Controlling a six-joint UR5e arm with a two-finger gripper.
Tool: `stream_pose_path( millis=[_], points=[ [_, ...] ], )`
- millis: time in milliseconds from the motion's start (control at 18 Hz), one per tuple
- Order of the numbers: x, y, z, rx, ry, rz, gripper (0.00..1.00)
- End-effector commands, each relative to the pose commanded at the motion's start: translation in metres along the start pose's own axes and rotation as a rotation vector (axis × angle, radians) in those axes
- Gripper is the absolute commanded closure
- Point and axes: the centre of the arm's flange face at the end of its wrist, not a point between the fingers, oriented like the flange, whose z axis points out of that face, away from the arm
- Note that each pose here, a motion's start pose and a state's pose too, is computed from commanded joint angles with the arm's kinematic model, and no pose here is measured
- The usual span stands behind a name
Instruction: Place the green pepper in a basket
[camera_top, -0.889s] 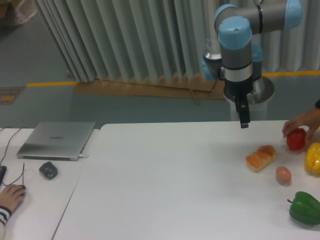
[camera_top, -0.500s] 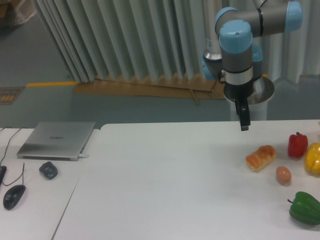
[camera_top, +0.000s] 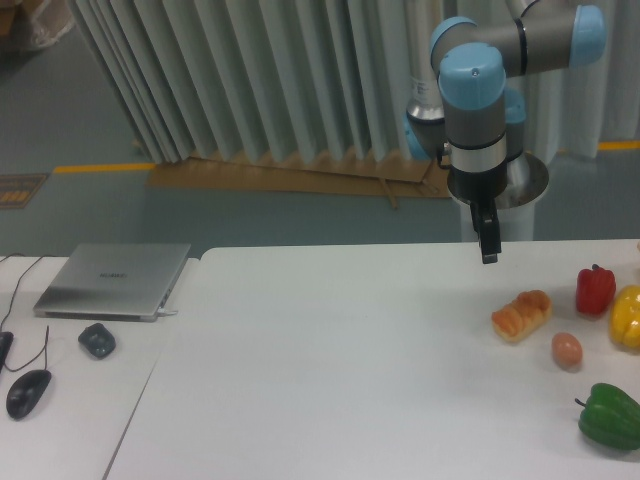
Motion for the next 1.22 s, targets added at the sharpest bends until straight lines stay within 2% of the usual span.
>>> stream_pose_path(
  millis=[944, 1222],
  points=[
    [-0.004, 0.003, 0.004, 0.0, 0.006, -0.014, 0.0],
    [-0.014, 0.005, 0.004, -0.006, -0.05, -0.021, 0.0]
  ],
)
